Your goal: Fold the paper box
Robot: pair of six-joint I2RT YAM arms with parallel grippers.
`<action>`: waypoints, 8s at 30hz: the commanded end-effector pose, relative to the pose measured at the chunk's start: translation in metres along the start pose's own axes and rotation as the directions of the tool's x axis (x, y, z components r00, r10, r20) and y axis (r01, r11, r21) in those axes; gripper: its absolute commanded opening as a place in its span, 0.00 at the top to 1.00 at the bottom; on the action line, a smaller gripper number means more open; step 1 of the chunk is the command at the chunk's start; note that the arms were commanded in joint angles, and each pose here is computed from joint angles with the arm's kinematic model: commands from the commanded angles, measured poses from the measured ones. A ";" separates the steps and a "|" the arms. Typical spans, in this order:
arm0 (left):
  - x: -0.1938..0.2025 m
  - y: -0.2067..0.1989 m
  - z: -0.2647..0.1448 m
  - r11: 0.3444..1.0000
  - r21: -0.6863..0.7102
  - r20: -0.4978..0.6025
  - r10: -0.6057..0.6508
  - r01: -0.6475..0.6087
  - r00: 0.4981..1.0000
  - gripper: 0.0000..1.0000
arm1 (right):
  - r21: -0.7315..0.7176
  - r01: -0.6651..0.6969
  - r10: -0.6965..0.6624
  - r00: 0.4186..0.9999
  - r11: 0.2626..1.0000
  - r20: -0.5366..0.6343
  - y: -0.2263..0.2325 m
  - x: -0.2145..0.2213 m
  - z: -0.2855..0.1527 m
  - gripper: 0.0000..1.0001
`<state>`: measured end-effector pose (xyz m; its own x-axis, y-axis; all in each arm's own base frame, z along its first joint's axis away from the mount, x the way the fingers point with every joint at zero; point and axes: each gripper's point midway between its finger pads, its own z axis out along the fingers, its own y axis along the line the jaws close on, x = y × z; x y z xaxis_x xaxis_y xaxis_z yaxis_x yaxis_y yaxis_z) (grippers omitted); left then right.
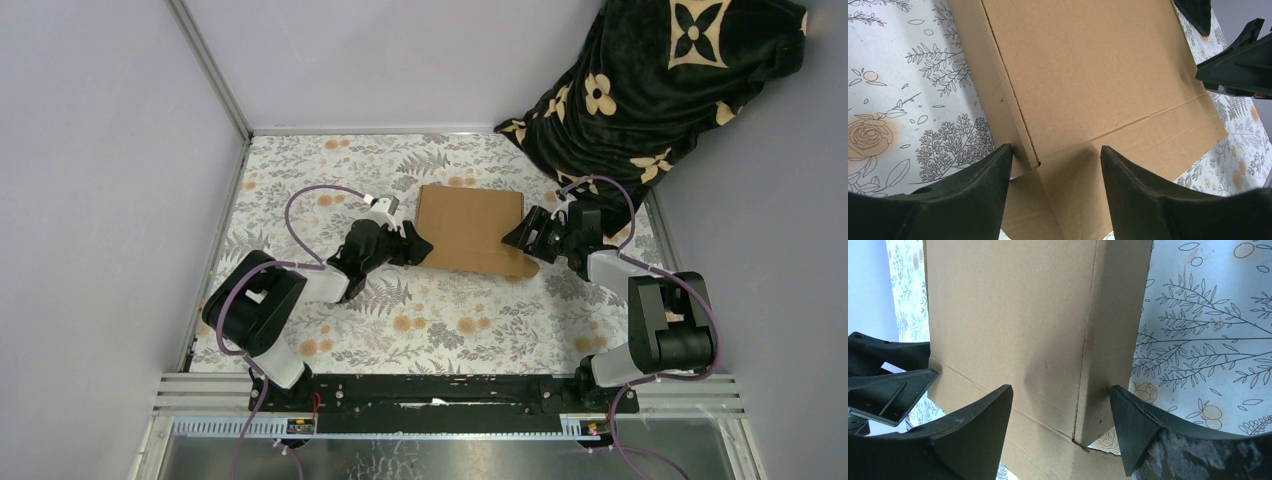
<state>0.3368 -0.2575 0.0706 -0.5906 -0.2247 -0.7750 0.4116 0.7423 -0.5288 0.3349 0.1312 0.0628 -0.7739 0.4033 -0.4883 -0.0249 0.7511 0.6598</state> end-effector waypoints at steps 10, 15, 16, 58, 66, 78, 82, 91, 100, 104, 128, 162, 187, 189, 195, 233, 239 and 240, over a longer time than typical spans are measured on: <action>-0.027 -0.028 -0.017 0.997 0.080 0.053 0.010 -0.014 0.999 0.29 | -0.185 0.021 -0.021 1.000 0.982 0.001 0.046 -0.014 -0.010 0.22; -0.036 -0.035 -0.027 0.996 0.082 0.051 0.015 -0.019 0.999 0.29 | -0.236 0.011 -0.014 1.000 0.972 -0.009 0.061 -0.015 -0.017 0.22; -0.035 -0.036 -0.029 0.997 0.081 0.047 0.014 -0.018 0.999 0.29 | -0.243 0.010 -0.012 1.000 0.970 -0.009 0.063 -0.016 -0.020 0.22; -0.070 -0.095 -0.113 0.984 -0.008 -0.208 -0.177 0.179 0.962 0.26 | -0.289 -0.188 0.138 0.973 0.939 -0.183 0.129 0.008 -0.113 0.21; -0.067 -0.097 -0.117 0.960 -0.004 -0.260 -0.270 0.279 0.927 0.24 | -0.284 -0.269 0.206 0.951 0.920 -0.231 0.134 0.011 -0.115 0.21; -0.076 -0.087 -0.109 0.923 -0.006 -0.302 -0.369 0.386 0.879 0.17 | -0.281 -0.386 0.301 0.904 0.878 -0.302 0.132 0.012 -0.098 0.20; -0.086 -0.087 -0.107 0.911 0.005 -0.304 -0.391 0.412 0.869 0.14 | -0.284 -0.416 0.325 0.891 0.864 -0.317 0.135 0.006 -0.094 0.20; -0.100 -0.097 -0.109 0.897 0.037 -0.301 -0.410 0.440 0.861 0.14 | -0.280 -0.439 0.338 0.876 0.854 -0.343 0.142 0.000 -0.095 0.20; -0.097 -0.101 -0.120 0.867 0.031 -0.314 -0.464 0.498 0.828 0.13 | -0.266 -0.490 0.383 0.848 0.830 -0.367 0.146 -0.001 -0.096 0.20; -0.097 -0.102 -0.129 0.852 0.025 -0.303 -0.491 0.522 0.817 0.13 | -0.270 -0.503 0.396 0.843 0.821 -0.365 0.149 -0.002 -0.099 0.20; -0.082 -0.097 -0.129 0.782 0.027 -0.282 -0.592 0.623 0.755 0.09 | -0.241 -0.523 0.445 0.839 0.817 -0.312 0.153 -0.003 -0.106 0.19; -0.111 -0.020 -0.092 0.828 -0.043 -0.213 -0.554 0.558 0.805 0.09 | -0.186 -0.393 0.334 0.899 0.900 -0.282 0.116 -0.023 -0.047 0.12; -0.138 0.032 -0.072 0.808 -0.059 -0.147 -0.588 0.586 0.796 0.09 | -0.192 -0.342 0.301 0.929 0.920 -0.215 0.089 -0.082 -0.022 0.09; -0.143 0.038 -0.070 0.810 -0.062 -0.138 -0.585 0.583 0.799 0.09 | -0.190 -0.346 0.312 0.932 0.919 -0.185 0.080 -0.095 -0.024 0.09; -0.161 0.052 -0.077 0.832 -0.088 -0.081 -0.554 0.548 0.829 0.11 | -0.126 -0.275 0.263 0.959 0.953 -0.104 0.063 -0.115 -0.034 0.11; -0.284 -0.103 -0.206 0.980 0.103 0.267 0.138 -0.170 0.954 0.01 | -0.209 0.332 -0.236 0.894 0.920 0.381 0.240 -0.195 -0.198 0.00; -0.261 -0.111 -0.185 0.968 0.103 0.203 0.205 -0.229 0.957 0.01 | -0.040 0.497 -0.451 0.815 0.867 0.363 0.219 -0.174 -0.189 0.00; -0.256 -0.114 -0.181 0.963 0.094 0.197 0.230 -0.252 0.953 0.01 | -0.029 0.503 -0.462 0.814 0.864 0.351 0.212 -0.167 -0.188 0.00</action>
<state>0.3206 -0.1509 0.4019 -0.3620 -0.2626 -0.8944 0.5630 0.7032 -0.4343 0.3629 0.1277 0.4066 -0.4217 0.2732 -0.8646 -0.4046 0.7967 0.4490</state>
